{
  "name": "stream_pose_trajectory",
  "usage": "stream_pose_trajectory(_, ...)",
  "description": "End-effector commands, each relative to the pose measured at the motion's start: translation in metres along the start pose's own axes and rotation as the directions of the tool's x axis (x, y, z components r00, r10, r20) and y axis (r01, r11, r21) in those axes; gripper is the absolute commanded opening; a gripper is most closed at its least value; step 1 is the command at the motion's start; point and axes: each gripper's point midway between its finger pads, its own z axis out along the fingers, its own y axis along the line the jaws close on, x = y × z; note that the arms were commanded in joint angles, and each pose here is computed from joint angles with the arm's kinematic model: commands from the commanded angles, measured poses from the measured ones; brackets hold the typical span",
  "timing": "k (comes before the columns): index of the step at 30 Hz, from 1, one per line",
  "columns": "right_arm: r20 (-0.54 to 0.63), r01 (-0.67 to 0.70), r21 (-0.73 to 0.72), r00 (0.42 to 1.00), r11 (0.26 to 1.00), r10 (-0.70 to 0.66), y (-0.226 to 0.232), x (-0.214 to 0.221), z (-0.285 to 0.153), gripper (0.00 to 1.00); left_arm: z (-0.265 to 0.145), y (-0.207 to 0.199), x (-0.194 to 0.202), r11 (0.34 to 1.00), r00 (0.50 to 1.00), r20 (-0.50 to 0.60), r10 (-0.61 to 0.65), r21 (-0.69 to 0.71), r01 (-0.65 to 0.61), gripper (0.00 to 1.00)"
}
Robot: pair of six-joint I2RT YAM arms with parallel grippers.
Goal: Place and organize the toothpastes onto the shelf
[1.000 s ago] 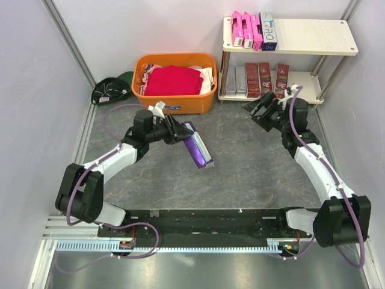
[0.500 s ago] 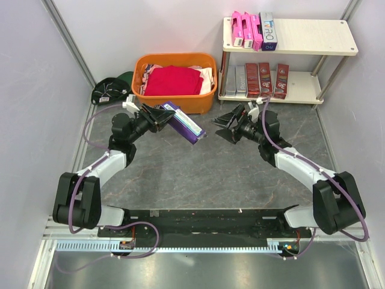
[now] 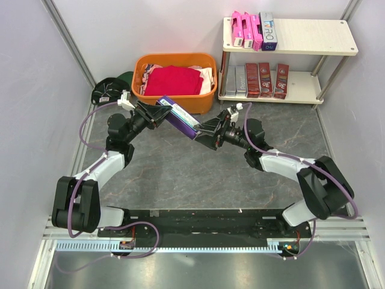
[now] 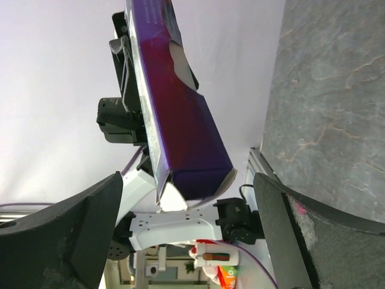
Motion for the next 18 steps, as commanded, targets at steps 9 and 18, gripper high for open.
stream_pose_trajectory(9, 0.003, -0.040, -0.334, 0.999, 0.942, 0.043, 0.054, -0.007, 0.001, 0.65, -0.001, -0.044, -0.012, 0.990, 0.999, 0.029, 0.019, 0.138, -0.022, 0.42)
stream_pose_trajectory(18, 0.011, 0.000, -0.335, 1.000, 0.942, 0.004, 0.064, -0.007, 0.002, 0.35, 0.000, -0.042, -0.011, 0.990, 1.000, 0.021, 0.017, 0.138, -0.020, 0.58)
